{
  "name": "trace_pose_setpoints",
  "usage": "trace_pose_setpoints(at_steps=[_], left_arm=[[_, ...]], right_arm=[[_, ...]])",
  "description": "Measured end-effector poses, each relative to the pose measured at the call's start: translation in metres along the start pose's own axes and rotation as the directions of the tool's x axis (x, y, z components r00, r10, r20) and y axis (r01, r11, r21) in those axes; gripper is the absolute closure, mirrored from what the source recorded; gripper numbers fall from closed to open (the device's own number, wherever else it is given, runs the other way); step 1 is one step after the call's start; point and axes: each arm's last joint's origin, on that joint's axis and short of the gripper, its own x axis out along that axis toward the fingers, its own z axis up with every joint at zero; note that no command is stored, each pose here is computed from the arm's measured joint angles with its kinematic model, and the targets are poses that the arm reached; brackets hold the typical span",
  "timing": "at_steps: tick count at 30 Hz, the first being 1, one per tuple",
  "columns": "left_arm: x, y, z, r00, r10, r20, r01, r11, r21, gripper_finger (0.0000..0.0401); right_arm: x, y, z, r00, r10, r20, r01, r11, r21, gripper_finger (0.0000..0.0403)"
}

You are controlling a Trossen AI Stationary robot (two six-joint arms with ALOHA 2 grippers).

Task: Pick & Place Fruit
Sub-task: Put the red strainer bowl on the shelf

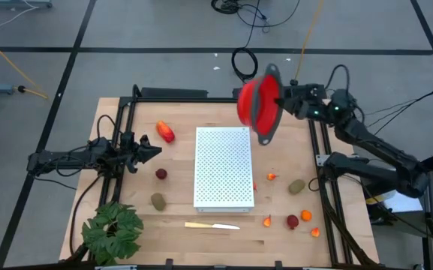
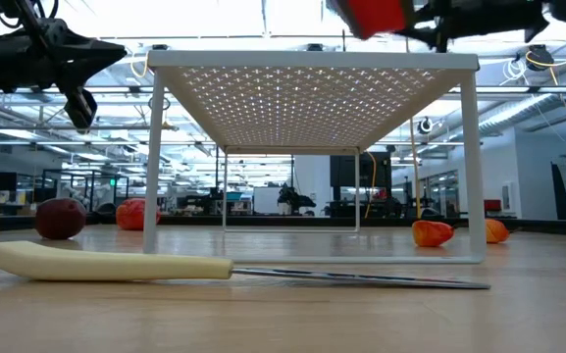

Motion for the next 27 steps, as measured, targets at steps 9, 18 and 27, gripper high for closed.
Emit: trace_pose_setpoints(at_steps=[9,18,27], left_arm=[[0.0,0.0,0.0,1.0,0.001,0.0,-0.001,1.0,-0.001,0.0382],[0.0,0.001,-0.001,1.0,0.006,-0.007,-0.006,0.999,0.053,0.0382],[0.0,0.001,-0.001,1.0,0.006,-0.007,-0.006,0.997,0.08,0.0382]], right_arm=[[0.03,0.011,-0.008,0.995,-0.073,-0.069,0.078,0.994,0.074,0.0393],[0.06,0.037,-0.004,0.944,-0.268,-0.192,0.287,0.955,0.079,0.0393],[0.086,0.067,-0.003,0.857,-0.374,-0.355,0.435,0.894,0.108,0.0393]])
